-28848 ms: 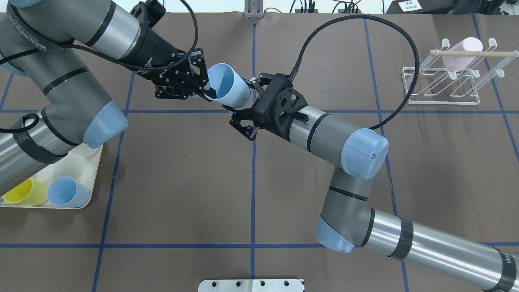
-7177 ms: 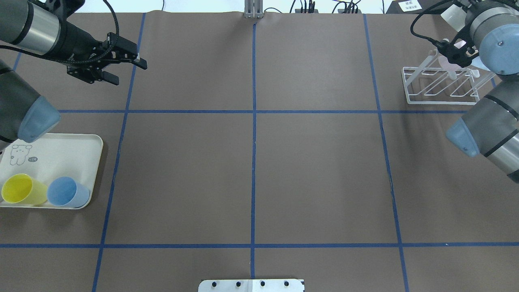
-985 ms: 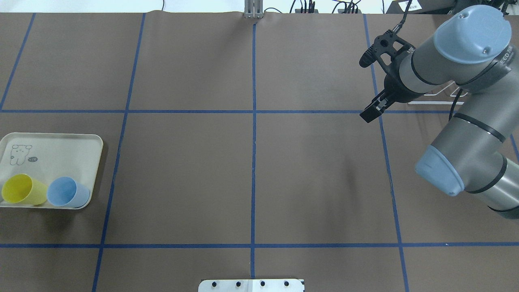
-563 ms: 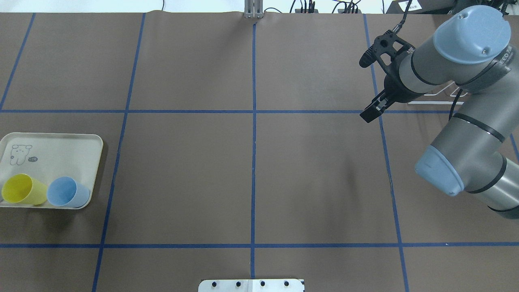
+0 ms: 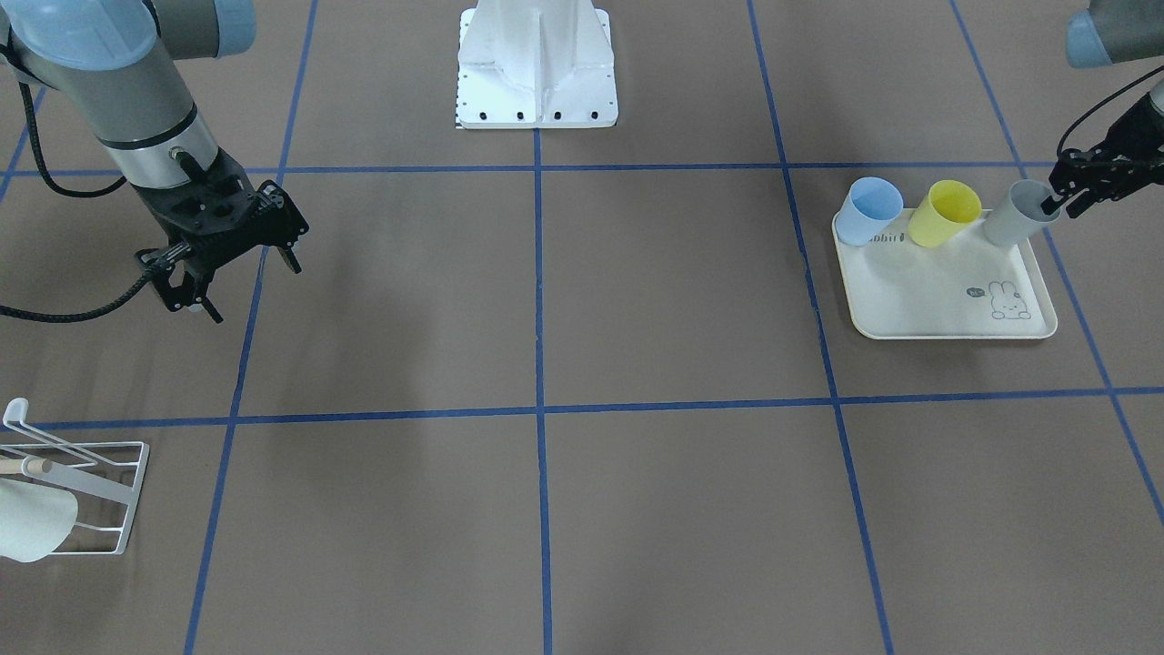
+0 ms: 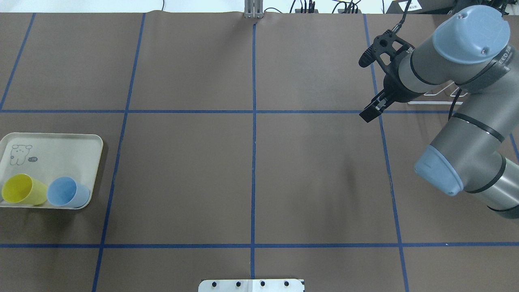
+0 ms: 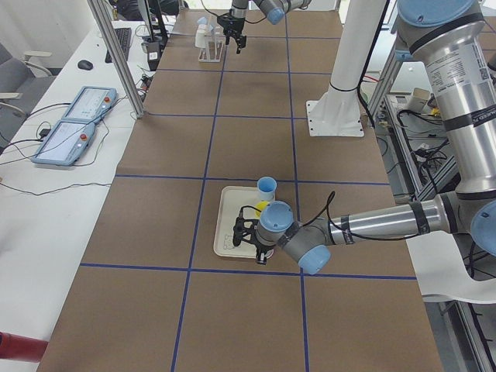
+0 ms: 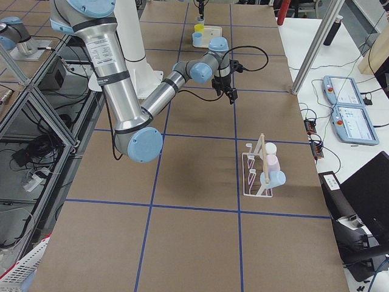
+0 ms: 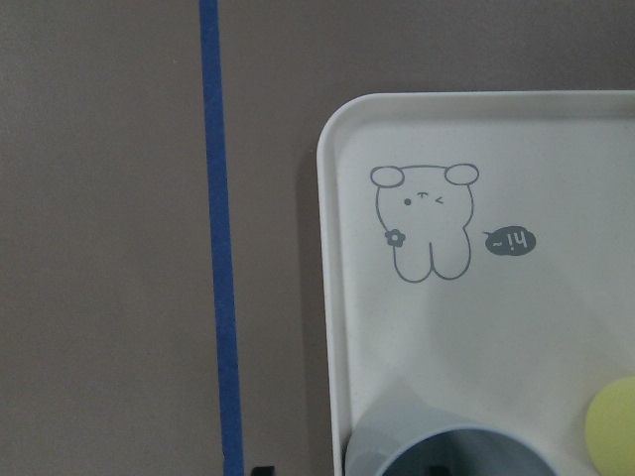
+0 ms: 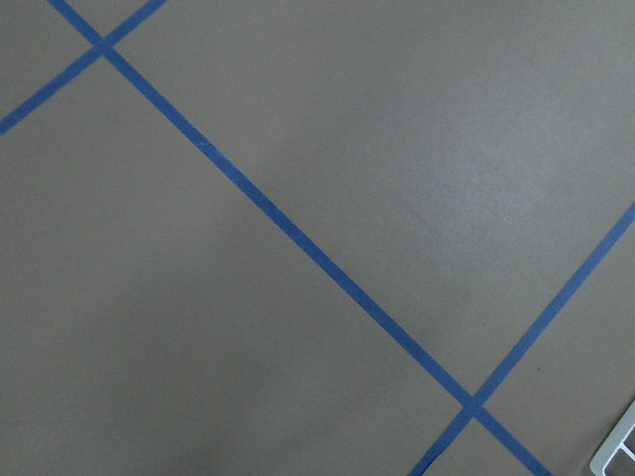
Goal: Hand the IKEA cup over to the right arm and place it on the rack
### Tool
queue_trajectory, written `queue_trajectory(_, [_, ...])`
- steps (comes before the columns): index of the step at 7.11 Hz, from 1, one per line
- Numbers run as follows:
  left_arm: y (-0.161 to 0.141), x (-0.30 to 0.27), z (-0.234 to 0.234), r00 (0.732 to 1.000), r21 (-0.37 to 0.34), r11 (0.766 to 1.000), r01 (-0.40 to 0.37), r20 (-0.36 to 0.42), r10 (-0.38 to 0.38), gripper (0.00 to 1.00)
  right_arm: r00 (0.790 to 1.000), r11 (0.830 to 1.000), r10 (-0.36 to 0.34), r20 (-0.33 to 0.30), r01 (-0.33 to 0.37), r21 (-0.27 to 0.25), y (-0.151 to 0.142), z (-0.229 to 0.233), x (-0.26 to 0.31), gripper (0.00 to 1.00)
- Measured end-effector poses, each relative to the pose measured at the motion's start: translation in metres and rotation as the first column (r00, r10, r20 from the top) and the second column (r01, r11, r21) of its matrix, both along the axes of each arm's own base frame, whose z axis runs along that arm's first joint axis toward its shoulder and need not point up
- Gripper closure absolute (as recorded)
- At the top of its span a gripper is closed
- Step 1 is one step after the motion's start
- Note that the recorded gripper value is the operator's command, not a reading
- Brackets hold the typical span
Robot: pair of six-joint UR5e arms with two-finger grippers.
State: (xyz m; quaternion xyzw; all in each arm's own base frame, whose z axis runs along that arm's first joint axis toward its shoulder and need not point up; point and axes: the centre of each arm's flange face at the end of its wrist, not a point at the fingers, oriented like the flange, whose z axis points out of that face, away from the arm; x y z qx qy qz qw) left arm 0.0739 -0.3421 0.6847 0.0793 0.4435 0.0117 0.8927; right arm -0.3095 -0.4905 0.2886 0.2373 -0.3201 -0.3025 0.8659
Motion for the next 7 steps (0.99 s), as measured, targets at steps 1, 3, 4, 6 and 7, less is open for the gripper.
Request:
queue_trajectory(1, [0.000, 0.001, 0.000, 1.000, -0.001, 1.000, -0.004, -0.002, 0.004, 0.88, 1.000, 1.000, 0.000, 0.001, 0.000, 0.001, 0.000, 0.000, 0.000, 0.00])
queue_trajectory(3, [-0.002, 0.005, -0.001, 1.000, 0.002, 1.000, -0.014, -0.003, 0.014, 1.00, 1.000, 1.000, 0.000, 0.003, 0.000, 0.004, 0.000, 0.000, 0.000, 0.00])
queue_trajectory(4, [-0.003, 0.007, -0.002, 1.000, 0.005, 1.000, -0.015, -0.003, 0.015, 1.00, 1.000, 1.000, 0.000, 0.004, 0.000, 0.006, 0.000, -0.001, 0.000, 0.00])
queue_trajectory(6, [-0.009, 0.009, -0.009, 1.000, 0.019, 1.000, -0.017, -0.009, 0.017, 1.00, 1.000, 1.000, -0.002, 0.010, 0.001, 0.012, 0.000, -0.004, -0.001, 0.00])
queue_trajectory(7, [-0.011, 0.010, -0.012, 1.000, 0.023, 1.000, -0.019, -0.018, 0.020, 1.00, 1.000, 1.000, -0.002, 0.016, 0.002, 0.019, -0.001, -0.009, -0.002, 0.00])
